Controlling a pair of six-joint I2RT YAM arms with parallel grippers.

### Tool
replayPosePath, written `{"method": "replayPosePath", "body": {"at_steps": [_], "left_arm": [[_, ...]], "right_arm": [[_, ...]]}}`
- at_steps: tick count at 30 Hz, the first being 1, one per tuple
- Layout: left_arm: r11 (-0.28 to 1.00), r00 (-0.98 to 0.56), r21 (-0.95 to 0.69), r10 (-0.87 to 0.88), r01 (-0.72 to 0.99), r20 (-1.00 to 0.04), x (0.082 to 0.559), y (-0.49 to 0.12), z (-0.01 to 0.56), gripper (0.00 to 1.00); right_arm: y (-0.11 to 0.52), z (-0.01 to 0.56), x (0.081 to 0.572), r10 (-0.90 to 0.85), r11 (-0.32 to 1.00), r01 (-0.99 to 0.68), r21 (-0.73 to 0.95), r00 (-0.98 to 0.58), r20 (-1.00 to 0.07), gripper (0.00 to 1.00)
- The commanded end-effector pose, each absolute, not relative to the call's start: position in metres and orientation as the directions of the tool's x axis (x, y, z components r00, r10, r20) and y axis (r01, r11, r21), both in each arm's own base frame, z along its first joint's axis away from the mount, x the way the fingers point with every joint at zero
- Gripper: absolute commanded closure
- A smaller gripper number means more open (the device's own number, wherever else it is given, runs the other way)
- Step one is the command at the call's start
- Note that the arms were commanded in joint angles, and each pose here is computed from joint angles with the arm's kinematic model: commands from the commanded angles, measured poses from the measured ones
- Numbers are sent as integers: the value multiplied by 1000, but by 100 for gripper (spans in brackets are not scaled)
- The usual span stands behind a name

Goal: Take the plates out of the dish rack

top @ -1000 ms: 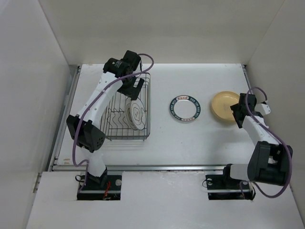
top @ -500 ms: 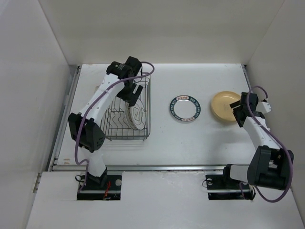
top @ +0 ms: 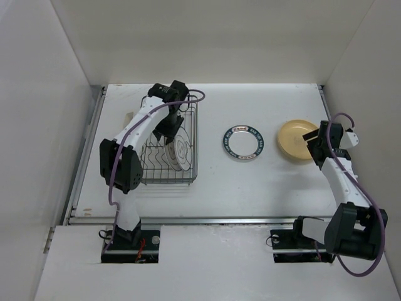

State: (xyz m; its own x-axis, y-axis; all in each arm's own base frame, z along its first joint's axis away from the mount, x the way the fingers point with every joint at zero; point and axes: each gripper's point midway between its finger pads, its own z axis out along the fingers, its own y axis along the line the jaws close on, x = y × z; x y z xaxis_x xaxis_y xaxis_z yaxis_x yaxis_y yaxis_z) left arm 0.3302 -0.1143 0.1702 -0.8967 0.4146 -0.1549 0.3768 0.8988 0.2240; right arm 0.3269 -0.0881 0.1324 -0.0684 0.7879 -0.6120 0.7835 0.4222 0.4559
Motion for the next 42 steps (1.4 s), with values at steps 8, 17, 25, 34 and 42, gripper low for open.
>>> {"method": "replayPosePath", "body": {"at_steps": [8, 17, 25, 34, 42], "left_arm": [[936, -932, 164, 335, 312, -140, 333, -108, 177, 100], [957, -818, 254, 257, 140, -515, 378, -96, 274, 100], [938, -535, 344, 264, -52, -803, 409, -92, 373, 100], [882, -483, -36, 222, 469, -847, 420, -224, 356, 100], [700, -655, -361, 202, 617, -728, 430, -324, 280, 100]], "right_arm": [[-86, 150, 329, 769, 466, 740, 484, -69, -636, 20], [-80, 155, 334, 748, 517, 713, 474, -107, -655, 22], [-71, 167, 339, 733, 547, 685, 481, -114, -671, 22], [-64, 171, 338, 736, 559, 667, 493, -125, -665, 22], [-65, 176, 333, 734, 556, 671, 490, -120, -669, 22]]}}
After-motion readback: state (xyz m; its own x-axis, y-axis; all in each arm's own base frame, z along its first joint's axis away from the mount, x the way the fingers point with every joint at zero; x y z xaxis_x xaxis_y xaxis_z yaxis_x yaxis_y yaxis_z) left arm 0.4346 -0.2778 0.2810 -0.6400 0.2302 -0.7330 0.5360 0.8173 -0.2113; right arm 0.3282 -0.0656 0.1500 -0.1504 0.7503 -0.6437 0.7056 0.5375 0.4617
